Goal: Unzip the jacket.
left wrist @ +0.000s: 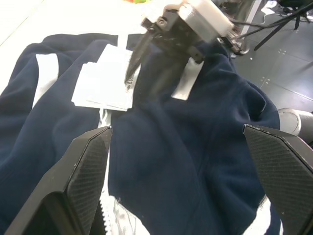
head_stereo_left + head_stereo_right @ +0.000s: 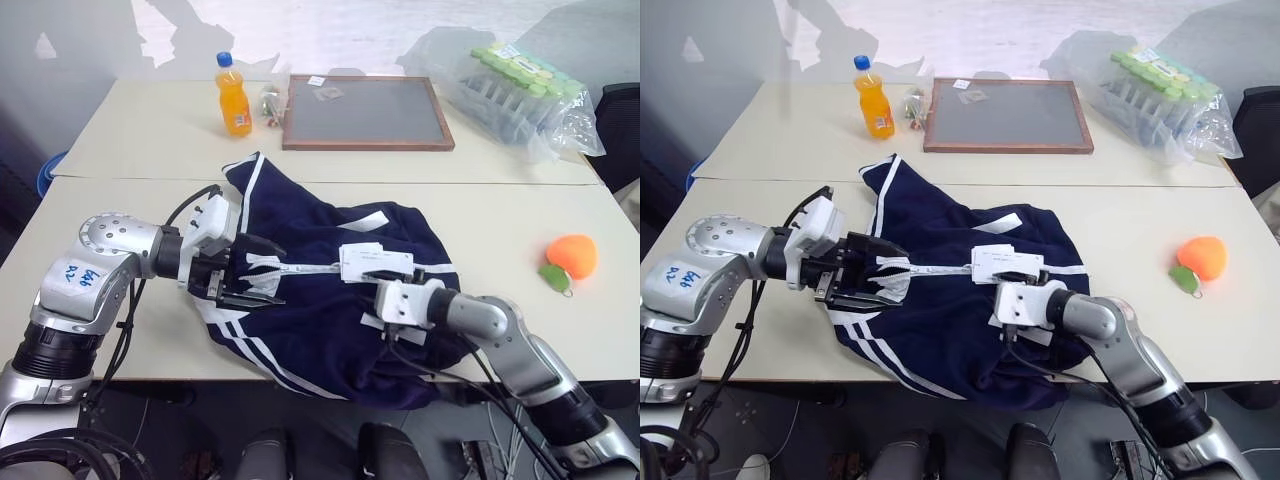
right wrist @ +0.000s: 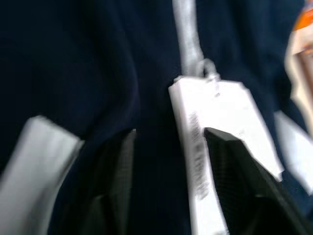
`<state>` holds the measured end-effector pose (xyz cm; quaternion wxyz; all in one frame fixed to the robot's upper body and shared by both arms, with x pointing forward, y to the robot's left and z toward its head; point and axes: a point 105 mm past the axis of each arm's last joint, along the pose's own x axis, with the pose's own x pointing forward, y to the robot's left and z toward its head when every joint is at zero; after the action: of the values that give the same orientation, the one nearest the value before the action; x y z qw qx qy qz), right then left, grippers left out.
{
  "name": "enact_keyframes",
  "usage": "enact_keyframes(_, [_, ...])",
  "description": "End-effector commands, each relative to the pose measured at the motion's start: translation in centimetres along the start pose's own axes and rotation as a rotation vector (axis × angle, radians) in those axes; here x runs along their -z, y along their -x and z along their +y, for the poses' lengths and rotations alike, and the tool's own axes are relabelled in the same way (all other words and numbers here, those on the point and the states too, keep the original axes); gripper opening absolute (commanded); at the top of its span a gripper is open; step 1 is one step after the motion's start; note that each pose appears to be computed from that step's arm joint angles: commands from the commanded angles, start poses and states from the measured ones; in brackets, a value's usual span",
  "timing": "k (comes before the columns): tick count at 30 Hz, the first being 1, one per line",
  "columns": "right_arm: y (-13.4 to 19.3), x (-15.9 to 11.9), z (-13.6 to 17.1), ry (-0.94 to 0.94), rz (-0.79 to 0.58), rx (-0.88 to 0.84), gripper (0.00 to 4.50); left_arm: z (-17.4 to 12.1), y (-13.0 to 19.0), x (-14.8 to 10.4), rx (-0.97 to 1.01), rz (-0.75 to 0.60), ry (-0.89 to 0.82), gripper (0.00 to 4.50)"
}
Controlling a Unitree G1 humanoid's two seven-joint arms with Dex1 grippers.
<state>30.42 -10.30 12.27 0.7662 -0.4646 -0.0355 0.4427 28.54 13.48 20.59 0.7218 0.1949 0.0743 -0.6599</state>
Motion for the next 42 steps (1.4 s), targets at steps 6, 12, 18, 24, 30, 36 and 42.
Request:
enact_keyframes(6, [-0.1, -2.6, -2.7, 0.021, -0.077, 0.120, 4.17, 0.1, 0.1, -0.3, -0.002, -0.008, -0.044, 4.50])
enact_keyframes(12, [-1.7, -2.8, -2.2, 0.072, -0.068, 0.095, 4.17, 0.3, 0.0, -0.4, -0.003, -0.008, -0.054, 4.50])
enact_keyframes(18, [-2.8, -1.5, -2.5, 0.101, -0.012, 0.131, 4.17, 0.5, 0.1, -0.5, -0.007, -0.006, -0.059, 4.50])
enact_keyframes(24, [-3.1, -0.8, -3.9, 0.074, 0.012, 0.214, 4.17, 0.6, 0.3, -0.4, -0.014, -0.002, -0.057, 4.50])
enact_keyframes(30, [-2.4, -1.0, -5.0, 0.054, -0.006, 0.249, 3.60, 0.8, 0.3, -0.1, -0.022, 0.006, -0.055, 4.50])
enact_keyframes(36, [-1.6, -2.0, -5.0, 0.017, -0.054, 0.225, 1.48, 1.2, 0.4, 0.3, -0.030, 0.014, -0.058, 4.50])
enact_keyframes(42, [-1.5, -1.4, -5.3, -0.026, -0.019, 0.251, 1.48, 1.4, 0.2, 0.4, -0.027, 0.015, -0.064, 4.50])
